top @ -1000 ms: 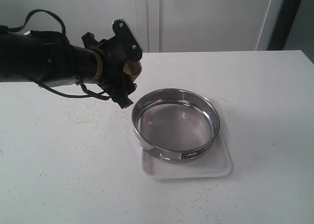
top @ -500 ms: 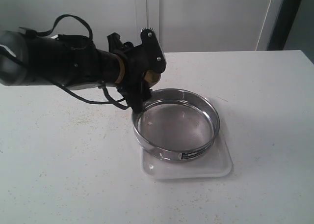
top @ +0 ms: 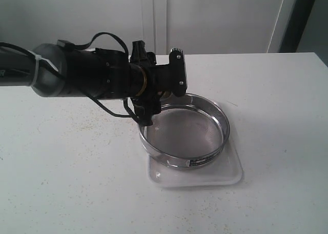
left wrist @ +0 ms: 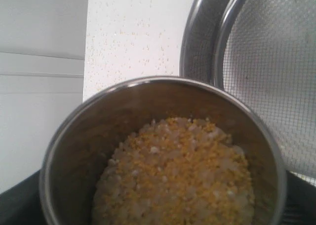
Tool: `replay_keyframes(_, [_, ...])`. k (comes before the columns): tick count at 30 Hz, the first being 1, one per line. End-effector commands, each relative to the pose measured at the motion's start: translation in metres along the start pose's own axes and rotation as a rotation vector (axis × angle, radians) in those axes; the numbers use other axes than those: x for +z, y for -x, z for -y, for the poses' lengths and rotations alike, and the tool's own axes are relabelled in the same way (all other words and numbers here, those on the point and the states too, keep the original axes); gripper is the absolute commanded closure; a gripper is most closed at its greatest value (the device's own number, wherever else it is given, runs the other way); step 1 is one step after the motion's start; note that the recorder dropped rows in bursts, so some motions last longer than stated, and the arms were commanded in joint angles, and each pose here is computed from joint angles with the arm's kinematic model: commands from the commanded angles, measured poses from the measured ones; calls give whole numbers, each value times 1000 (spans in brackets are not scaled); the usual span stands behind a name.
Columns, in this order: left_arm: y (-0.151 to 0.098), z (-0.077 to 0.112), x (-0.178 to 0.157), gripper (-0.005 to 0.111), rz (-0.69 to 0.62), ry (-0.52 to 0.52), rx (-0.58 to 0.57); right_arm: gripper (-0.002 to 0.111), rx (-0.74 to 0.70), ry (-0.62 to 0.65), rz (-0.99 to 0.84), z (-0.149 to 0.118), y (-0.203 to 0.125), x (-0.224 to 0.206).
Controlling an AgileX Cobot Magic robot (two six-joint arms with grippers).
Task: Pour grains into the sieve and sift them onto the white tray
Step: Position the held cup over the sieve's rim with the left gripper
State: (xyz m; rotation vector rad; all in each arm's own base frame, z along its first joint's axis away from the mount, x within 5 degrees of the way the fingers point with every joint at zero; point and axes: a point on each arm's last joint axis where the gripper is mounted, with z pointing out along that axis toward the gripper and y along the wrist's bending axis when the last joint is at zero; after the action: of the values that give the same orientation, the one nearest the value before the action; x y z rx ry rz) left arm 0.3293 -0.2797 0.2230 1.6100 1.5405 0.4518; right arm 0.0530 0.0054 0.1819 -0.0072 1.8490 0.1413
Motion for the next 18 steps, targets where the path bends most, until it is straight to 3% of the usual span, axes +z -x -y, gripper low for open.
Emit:
replay_keyframes(1, [6,-4,-6,107,3,39,79,108,4,-8,13,1,0,0])
replay_keyframes(10, [3,-6,-3,107,-38,74,177,108,4,-8,13,1,0,0])
replay_keyframes(18, [8,-6,-2,107,16,83,234,108,4,-8,13,1,0,0])
